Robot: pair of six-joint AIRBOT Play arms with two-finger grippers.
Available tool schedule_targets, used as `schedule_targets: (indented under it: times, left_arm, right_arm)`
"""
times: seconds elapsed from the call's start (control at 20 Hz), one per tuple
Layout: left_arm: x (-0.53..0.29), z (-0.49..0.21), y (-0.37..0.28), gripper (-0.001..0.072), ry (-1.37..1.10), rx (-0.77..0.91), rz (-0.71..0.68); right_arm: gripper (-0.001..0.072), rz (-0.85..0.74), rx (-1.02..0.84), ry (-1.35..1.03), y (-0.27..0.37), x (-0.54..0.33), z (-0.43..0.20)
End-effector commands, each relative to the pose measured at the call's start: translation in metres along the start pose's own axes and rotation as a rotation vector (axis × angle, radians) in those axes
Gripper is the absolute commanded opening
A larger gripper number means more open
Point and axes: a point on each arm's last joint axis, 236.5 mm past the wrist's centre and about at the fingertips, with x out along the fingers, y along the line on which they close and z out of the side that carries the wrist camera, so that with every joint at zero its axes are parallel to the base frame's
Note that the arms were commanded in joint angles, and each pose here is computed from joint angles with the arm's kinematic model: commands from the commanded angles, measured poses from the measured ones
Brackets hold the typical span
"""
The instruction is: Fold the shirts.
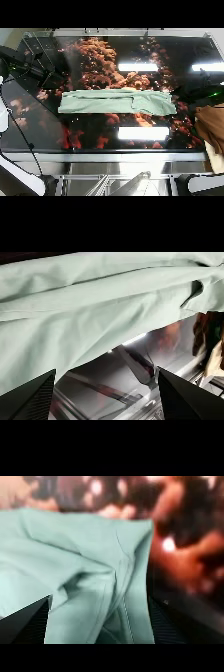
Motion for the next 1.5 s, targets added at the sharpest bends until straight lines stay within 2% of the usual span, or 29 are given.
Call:
schedule_targets:
  times: [0.0, 0.25, 0.35, 0.4, 0.45, 0.55, 0.6, 0.9, 1.15, 1.3, 1.45]
  left_arm:
    - [0.014, -0.005, -0.016, 0.0712, 0.023, 0.030, 0.001]
    - [0.051, 0.003, -0.052, 0.0693, 0.005, 0.113, 0.013]
    - [0.072, 0.013, -0.067, 0.0692, -0.031, 0.153, 0.030]
    - [0.087, 0.014, -0.073, 0.0691, -0.034, 0.174, 0.045]
    - [0.103, 0.016, -0.070, 0.0578, -0.031, 0.193, 0.084]
    - [0.144, 0.009, -0.062, 0.0176, 0.023, 0.227, 0.156]
    - [0.168, 0.001, -0.062, -0.0002, 0.065, 0.244, 0.170]
    - [0.285, -0.060, -0.094, 0.0010, 0.240, 0.372, 0.195]
    - [0.328, -0.099, -0.134, 0.0022, 0.319, 0.502, 0.183]
    - [0.309, -0.115, -0.158, 0.0022, 0.364, 0.521, 0.118]
    - [0.224, -0.111, -0.207, 0.0021, 0.314, 0.580, 0.006]
  right_arm:
    - [0.0699, 0.032, 0.085, 0.178, -0.003, 0.030, -0.037]
    - [0.0683, 0.119, 0.077, 0.217, 0.031, 0.071, -0.044]
    - [0.0193, 0.122, 0.068, 0.201, 0.039, 0.080, -0.041]
    - [0.0022, 0.126, 0.067, 0.195, 0.042, 0.082, -0.040]
    - [0.0021, 0.140, 0.074, 0.191, 0.045, 0.081, -0.038]
    - [0.0021, 0.164, 0.075, 0.190, 0.051, 0.073, -0.037]
    - [0.0020, 0.187, 0.070, 0.191, 0.056, 0.064, -0.036]
    - [0.0020, 0.382, -0.022, 0.132, 0.102, -0.043, -0.021]
    - [0.0020, 0.636, -0.111, 0.002, 0.177, -0.120, -0.010]
    - [0.0020, 0.667, -0.182, 0.019, 0.211, -0.127, -0.023]
    - [0.0020, 0.668, -0.251, 0.068, 0.258, -0.106, -0.042]
